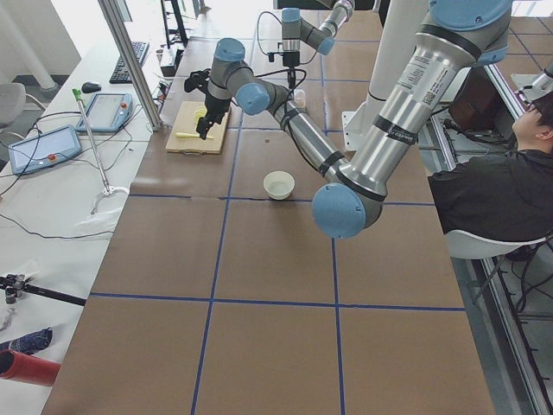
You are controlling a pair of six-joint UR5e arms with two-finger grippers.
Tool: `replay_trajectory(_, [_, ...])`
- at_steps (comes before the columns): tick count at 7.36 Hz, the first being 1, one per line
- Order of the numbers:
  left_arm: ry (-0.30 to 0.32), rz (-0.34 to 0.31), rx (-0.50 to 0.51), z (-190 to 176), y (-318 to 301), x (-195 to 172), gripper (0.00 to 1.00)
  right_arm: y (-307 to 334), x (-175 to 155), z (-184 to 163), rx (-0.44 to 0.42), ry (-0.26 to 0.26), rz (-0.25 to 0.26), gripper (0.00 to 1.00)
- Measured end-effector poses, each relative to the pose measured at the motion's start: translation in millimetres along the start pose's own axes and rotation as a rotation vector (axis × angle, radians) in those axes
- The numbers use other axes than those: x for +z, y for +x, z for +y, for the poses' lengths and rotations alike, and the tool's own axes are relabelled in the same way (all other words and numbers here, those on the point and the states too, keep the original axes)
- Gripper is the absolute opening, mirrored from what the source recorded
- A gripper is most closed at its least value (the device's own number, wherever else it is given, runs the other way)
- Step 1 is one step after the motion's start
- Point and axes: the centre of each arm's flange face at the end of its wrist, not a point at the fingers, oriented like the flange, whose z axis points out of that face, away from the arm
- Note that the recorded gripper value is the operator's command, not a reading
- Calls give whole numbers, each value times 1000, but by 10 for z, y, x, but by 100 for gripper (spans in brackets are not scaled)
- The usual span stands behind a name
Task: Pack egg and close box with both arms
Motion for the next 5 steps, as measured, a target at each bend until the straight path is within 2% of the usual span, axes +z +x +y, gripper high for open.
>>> replay_trajectory(2, [-46, 10, 2, 172, -275, 77, 100, -177, -58, -92, -2, 55, -4, 100])
replay_trajectory(3, [-64, -7, 25, 275, -565, 75, 100, -162, -150, -213, 13, 98, 20, 100])
replay_trajectory(4, [-82, -24, 48, 377, -895, 47, 100, -73, -293, -385, 36, 132, 65, 100])
replay_trajectory(5, [-100, -36, 62, 485, -1250, -6, 100, 90, -470, -595, 43, 157, 133, 100])
